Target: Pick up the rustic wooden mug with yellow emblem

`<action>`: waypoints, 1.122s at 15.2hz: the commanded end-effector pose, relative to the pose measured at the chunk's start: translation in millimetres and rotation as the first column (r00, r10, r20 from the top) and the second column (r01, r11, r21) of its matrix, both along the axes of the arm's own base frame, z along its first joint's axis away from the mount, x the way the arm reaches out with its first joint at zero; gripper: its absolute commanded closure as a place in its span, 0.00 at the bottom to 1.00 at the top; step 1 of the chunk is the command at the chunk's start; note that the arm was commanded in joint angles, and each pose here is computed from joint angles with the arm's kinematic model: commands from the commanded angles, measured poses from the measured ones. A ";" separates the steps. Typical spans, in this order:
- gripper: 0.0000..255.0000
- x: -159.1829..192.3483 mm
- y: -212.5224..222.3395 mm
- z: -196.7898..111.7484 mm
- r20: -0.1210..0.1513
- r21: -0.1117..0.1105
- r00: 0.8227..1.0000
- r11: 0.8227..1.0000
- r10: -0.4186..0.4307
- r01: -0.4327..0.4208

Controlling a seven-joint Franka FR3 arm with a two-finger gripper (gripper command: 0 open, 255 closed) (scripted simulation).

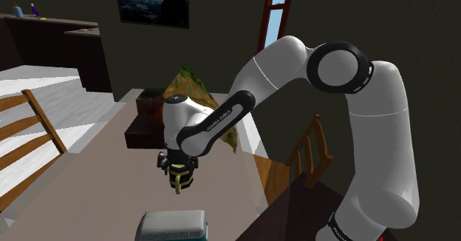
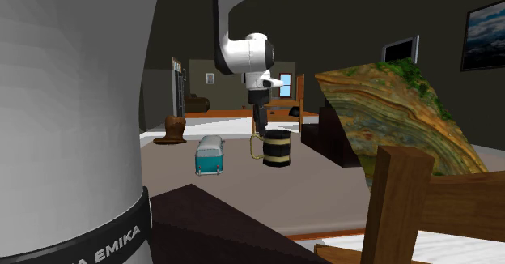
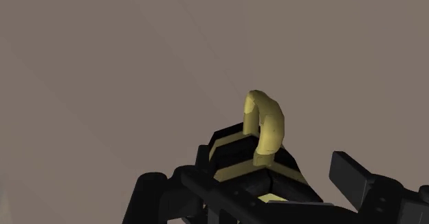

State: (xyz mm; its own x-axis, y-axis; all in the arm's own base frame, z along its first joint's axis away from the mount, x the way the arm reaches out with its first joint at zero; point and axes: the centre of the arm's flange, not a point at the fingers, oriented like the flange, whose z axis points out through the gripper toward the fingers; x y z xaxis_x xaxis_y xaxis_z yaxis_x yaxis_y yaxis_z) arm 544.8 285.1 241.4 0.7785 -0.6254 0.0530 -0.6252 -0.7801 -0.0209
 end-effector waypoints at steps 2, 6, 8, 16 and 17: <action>0.00 -0.1 0.4 -14.2 0.000 0.000 1.000 1.000 0.000 0.000; 1.00 0.3 0.2 -14.0 0.000 0.000 1.000 1.000 0.000 0.000; 1.00 0.3 0.2 -14.0 0.000 0.000 1.000 1.000 0.000 0.000; 1.00 -0.1 0.4 1.7 0.000 0.000 1.000 1.000 0.000 0.000; 1.00 -0.1 0.4 7.0 0.000 0.000 1.000 1.000 0.000 0.000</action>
